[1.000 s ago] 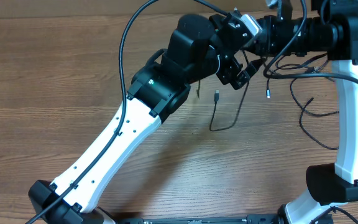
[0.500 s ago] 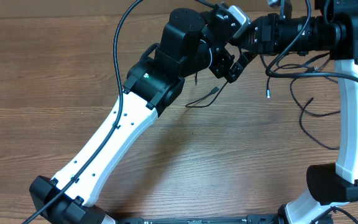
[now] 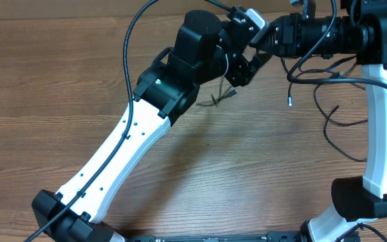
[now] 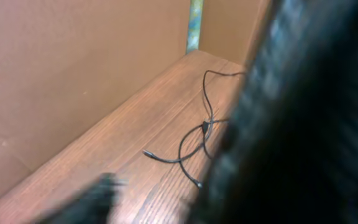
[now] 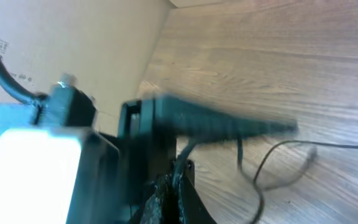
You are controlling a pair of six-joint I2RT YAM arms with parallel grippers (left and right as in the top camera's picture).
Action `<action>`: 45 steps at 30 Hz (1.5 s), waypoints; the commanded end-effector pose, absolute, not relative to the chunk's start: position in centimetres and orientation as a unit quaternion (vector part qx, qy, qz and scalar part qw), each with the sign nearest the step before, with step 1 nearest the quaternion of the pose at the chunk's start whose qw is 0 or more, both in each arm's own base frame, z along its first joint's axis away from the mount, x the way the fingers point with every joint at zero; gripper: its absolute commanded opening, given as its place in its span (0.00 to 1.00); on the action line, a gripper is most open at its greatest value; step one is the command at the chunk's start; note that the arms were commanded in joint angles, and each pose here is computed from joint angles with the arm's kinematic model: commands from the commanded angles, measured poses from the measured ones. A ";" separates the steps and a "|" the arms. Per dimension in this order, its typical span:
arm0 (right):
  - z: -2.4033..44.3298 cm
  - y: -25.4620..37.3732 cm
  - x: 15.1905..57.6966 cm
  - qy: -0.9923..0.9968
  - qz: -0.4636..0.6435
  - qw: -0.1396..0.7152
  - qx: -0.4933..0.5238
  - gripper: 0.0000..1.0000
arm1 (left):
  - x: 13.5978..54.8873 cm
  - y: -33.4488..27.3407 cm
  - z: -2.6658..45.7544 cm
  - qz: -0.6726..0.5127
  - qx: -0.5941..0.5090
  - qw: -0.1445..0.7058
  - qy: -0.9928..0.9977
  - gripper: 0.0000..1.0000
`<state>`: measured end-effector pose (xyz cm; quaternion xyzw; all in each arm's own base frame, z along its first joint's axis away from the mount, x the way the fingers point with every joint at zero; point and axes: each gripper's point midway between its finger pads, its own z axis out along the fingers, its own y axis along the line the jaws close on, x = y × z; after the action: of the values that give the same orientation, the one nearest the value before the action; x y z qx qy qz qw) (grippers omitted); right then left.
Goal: Untangle cables
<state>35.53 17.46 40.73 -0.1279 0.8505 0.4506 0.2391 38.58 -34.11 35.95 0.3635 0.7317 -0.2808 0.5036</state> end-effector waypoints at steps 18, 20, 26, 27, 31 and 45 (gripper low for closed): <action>41.7 14.9 36.2 0.857 0.417 0.281 -0.108 0.04 | 41.8 -30.6 34.1 -0.224 0.292 0.503 0.782 0.04; 41.8 13.8 36.6 0.858 0.414 0.287 -0.095 0.04 | 42.0 -30.2 33.8 -0.221 0.289 0.499 0.787 0.04; 42.1 11.0 37.4 0.856 0.415 0.302 -0.064 0.04 | 42.1 -29.3 32.9 -0.211 0.284 0.484 0.800 0.04; 42.1 10.7 37.5 0.856 0.413 0.303 -0.061 0.04 | 42.0 -29.3 32.8 -0.210 0.284 0.482 0.802 0.04; 42.0 9.8 37.7 0.857 0.409 0.309 -0.051 0.04 | 41.9 -29.2 32.4 -0.208 0.284 0.476 0.806 0.04; 40.8 8.5 38.2 0.874 0.345 0.331 -0.085 0.31 | 44.9 -26.0 34.7 -0.313 0.078 0.463 0.826 0.04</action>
<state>38.66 8.57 39.38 -0.0532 0.8811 0.3625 0.2991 42.92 -28.68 33.80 0.2177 0.8107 -0.2489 0.4832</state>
